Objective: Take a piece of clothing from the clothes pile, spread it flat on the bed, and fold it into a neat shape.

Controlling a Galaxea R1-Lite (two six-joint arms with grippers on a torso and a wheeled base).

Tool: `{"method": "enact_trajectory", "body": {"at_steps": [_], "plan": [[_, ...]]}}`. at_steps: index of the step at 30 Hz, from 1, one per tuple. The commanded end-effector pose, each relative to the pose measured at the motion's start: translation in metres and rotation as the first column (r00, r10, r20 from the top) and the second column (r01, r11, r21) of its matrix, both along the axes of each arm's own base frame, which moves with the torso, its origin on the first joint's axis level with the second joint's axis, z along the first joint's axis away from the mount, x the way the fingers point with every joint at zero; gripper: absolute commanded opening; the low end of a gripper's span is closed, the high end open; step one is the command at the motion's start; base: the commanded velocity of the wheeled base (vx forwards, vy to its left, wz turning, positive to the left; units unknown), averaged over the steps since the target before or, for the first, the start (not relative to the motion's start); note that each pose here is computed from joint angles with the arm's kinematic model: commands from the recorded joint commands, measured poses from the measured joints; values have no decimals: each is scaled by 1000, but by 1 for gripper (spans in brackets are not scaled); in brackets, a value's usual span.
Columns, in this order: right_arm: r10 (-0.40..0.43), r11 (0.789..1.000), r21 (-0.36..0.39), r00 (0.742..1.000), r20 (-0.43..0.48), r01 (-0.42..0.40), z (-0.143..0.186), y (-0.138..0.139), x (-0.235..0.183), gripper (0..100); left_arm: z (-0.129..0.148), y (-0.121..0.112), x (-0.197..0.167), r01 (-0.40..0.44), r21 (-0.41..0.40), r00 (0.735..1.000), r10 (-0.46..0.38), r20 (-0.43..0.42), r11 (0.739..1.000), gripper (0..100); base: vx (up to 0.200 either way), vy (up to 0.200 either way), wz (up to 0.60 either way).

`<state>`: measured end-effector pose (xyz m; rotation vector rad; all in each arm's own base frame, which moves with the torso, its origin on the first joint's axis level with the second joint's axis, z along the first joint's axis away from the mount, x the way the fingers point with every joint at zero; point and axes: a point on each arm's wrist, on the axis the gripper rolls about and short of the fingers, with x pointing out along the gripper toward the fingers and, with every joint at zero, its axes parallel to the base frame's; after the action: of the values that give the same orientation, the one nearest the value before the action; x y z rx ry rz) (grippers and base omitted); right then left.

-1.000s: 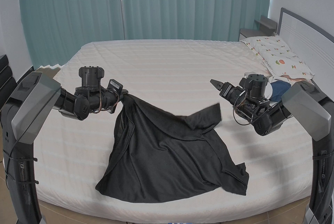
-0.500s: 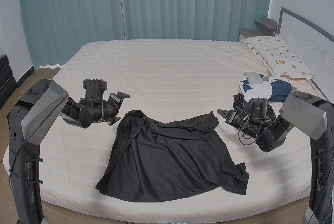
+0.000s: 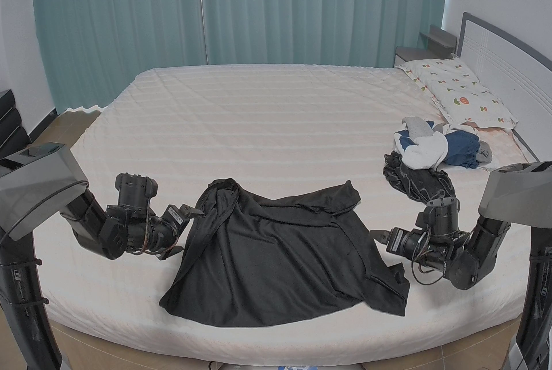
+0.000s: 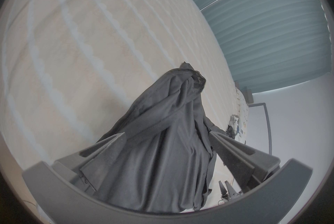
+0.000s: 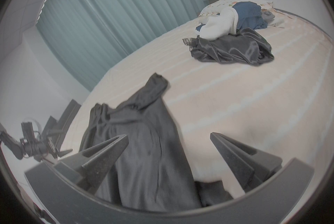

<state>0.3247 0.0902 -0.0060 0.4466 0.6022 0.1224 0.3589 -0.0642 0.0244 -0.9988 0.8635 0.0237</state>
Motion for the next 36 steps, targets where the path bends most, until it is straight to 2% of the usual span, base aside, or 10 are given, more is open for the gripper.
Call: {"method": "enact_trajectory", "body": {"at_steps": [1, 10, 15, 21, 22, 27, 32, 36], "plan": [[72, 995, -69, 997, -38, -74, -3, 6, -31, 100, 7, 2, -29, 13, 0, 1000, -13, 26, 1000, 100, 0, 0, 0], [149, 979, -135, 989, -18, -150, -23, 25, -19, 100, 0, 3, -24, 7, -3, 1000, -7, 14, 1000, 100, 0, 0, 0], [131, 973, -192, 991, -8, -130, -36, 29, -4, 100, -1, 3, -22, 4, 0, 1000, -4, 17, 1000, 100, 0, 0, 0], [166, 955, -249, 986, -8, -162, -45, 31, -3, 100, -2, 3, -21, 4, 0, 1000, -4, 16, 1000, 100, 0, 0, 0], [164, 955, -250, 986, -8, -161, -46, 31, -3, 0, -3, 3, -22, 4, 1, 1000, -4, 13, 1000, 100, 0, 0, 0], [102, 966, -246, 992, 71, -81, -33, 23, 3, 0, -2, 3, -21, -9, -12, 1000, 9, 9, 1000, 100, 0, 0, 0], [53, 970, -239, 995, 82, -32, -33, 6, 6, 0, -1, 3, -21, -20, -24, 1000, 20, 21, 1000, 100, 0, 0, 0], [-42, 983, -172, 992, 122, 62, -24, -16, 14, 0, -2, 3, -22, -19, -24, 999, 19, 29, 1000, 100, 0, 0, 0]]}}
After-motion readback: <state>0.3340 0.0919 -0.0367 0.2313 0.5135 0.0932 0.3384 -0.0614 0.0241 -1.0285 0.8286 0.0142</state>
